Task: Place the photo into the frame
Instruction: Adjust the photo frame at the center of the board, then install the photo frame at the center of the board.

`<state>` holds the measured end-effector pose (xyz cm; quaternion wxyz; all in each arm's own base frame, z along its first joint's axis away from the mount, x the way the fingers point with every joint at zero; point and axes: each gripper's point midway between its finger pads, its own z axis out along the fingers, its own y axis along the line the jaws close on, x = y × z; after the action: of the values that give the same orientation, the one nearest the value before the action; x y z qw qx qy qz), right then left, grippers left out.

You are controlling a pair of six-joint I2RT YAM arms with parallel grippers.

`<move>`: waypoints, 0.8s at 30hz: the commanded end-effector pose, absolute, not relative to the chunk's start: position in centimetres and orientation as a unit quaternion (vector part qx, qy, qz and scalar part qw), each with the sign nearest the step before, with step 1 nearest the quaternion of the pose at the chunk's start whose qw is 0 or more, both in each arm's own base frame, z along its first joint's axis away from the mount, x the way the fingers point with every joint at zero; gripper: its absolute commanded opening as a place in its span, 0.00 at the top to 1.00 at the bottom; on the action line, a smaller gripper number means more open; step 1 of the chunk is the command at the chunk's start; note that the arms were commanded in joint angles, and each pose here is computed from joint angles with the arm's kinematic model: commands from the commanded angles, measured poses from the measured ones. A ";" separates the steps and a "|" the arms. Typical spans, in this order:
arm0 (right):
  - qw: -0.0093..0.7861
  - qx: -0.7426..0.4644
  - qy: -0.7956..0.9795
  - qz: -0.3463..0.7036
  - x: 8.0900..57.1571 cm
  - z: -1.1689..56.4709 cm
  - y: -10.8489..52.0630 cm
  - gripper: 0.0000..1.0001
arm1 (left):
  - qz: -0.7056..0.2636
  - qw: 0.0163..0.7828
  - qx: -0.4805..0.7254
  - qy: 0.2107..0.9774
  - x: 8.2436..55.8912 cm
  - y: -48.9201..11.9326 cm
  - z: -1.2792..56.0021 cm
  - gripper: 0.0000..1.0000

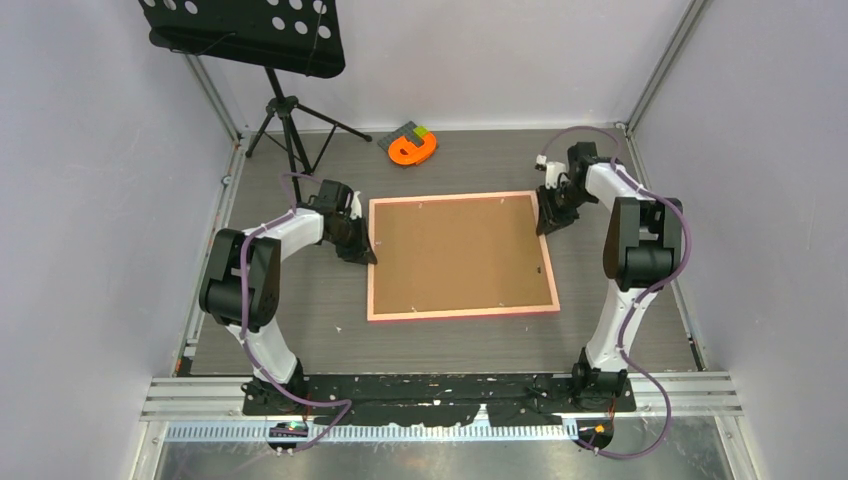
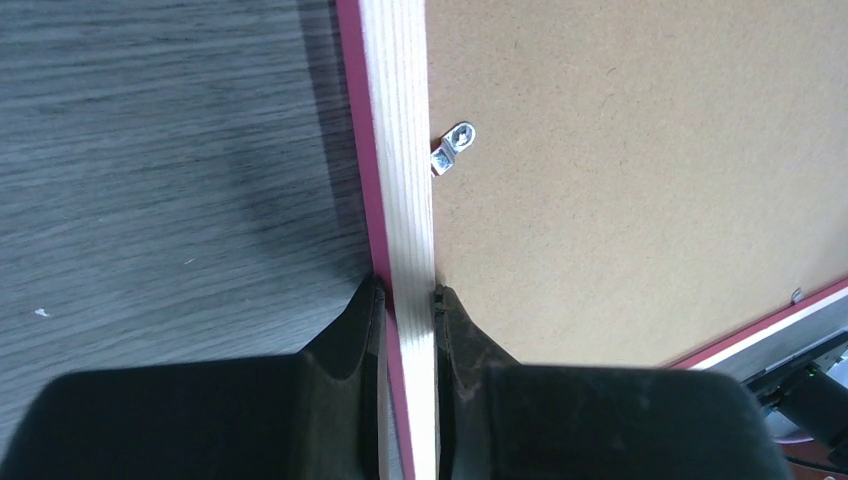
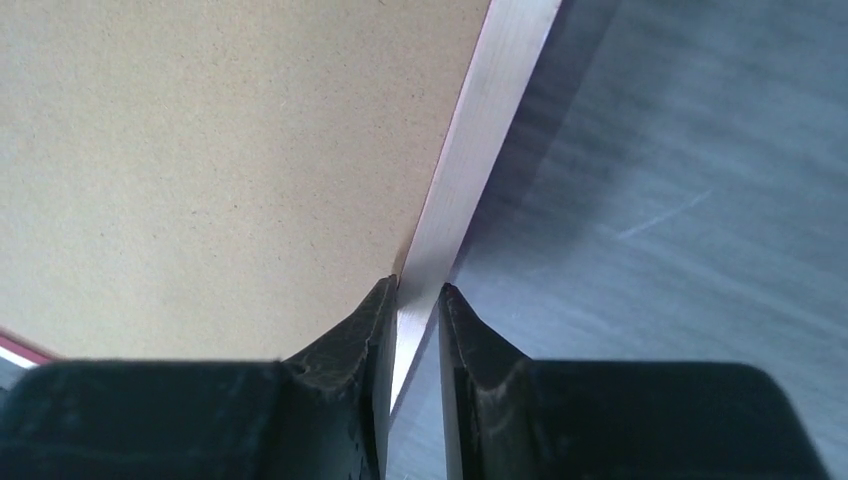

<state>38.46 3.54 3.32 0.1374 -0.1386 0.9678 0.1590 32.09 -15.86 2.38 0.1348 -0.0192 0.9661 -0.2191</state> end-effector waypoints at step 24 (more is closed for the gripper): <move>0.186 -0.210 0.952 0.120 29.8 5.5 3.5 0.24 | -0.220 0.065 -0.021 0.973 27.8 -16.0 0.1 1.00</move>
<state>29.99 3.47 5.24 0.1666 -0.1937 0.9588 0.1241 31.77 -16.01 2.38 0.1364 -0.0317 0.9639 -0.2264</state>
